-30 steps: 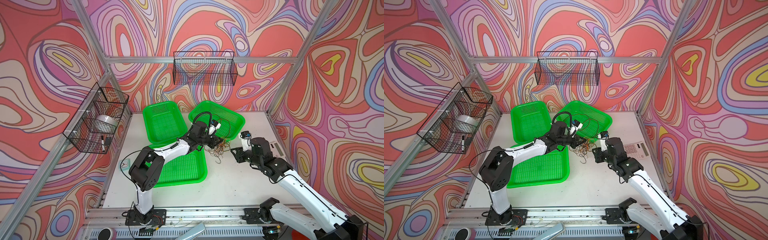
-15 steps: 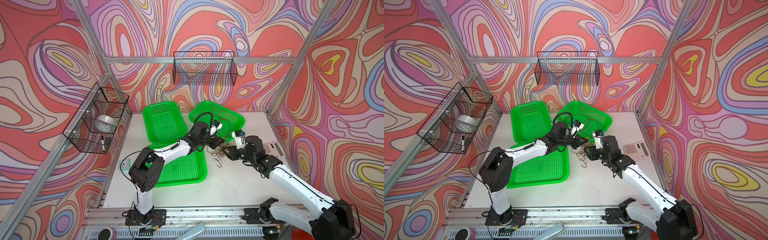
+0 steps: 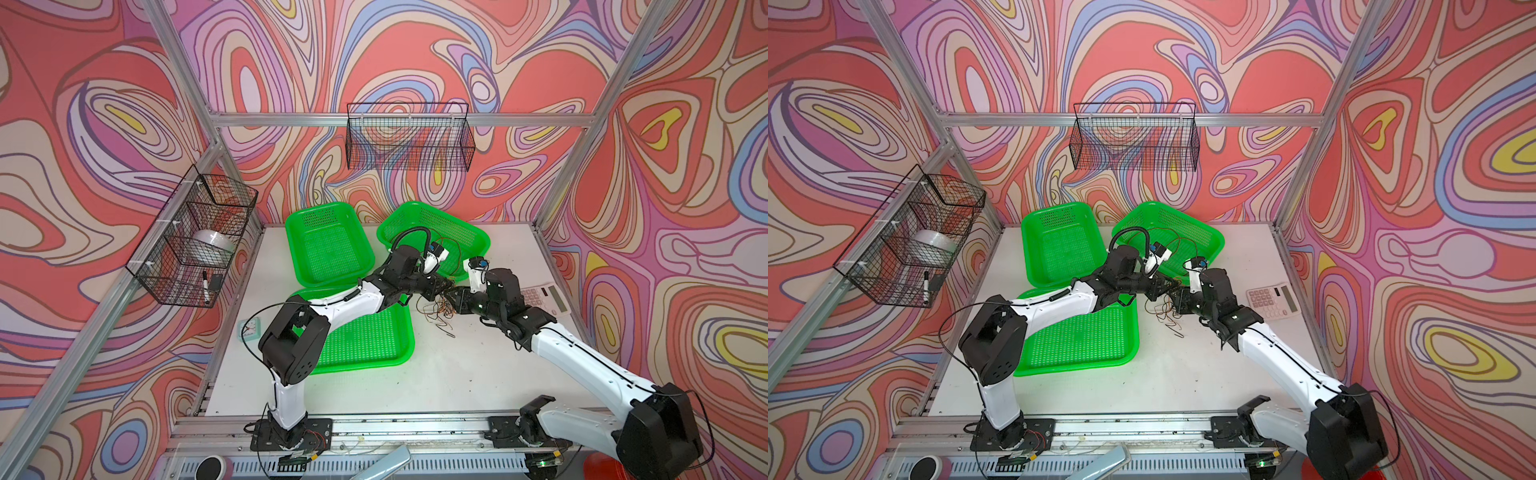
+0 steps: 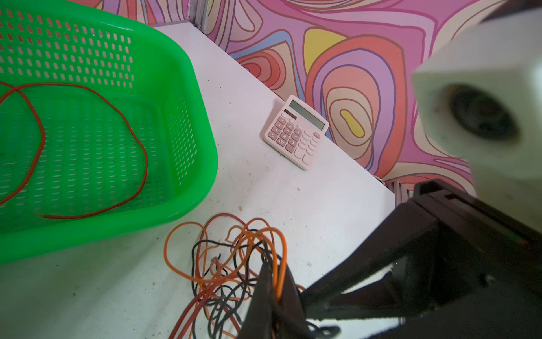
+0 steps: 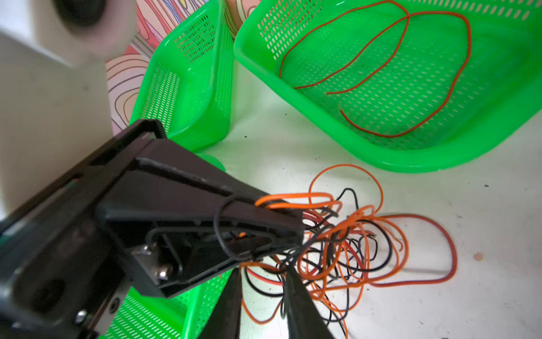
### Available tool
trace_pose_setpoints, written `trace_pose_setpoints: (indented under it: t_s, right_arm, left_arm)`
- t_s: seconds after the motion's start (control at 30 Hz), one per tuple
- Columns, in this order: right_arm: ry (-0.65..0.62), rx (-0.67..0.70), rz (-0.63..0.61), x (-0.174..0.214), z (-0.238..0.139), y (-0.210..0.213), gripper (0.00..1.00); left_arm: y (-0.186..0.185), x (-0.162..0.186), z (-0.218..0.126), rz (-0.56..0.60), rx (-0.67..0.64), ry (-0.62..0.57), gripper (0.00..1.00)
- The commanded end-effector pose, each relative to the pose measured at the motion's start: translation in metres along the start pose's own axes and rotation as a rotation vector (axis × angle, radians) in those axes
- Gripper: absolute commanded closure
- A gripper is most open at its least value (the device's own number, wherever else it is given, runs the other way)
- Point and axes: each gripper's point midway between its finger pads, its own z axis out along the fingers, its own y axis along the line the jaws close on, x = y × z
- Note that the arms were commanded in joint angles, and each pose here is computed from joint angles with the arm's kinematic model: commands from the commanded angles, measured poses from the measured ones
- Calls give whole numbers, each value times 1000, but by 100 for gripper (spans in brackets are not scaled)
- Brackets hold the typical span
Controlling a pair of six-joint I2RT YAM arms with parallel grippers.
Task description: Untangle the cables
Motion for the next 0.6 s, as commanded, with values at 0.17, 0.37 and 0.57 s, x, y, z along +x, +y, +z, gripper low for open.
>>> trace_pose_setpoints:
  t_s: [0.17, 0.37, 0.57]
  right_arm:
    - [8, -31, 5, 0, 5, 7, 89]
    - [-57, 57, -27, -11, -25, -1, 76]
    - [-25, -38, -33, -2, -34, 16, 70]
  left_arm:
    - [-22, -31, -11, 63, 24, -73, 100]
    - [-18, -34, -14, 76, -13, -71, 100]
    - [-16, -38, -14, 67, -27, -80, 100]
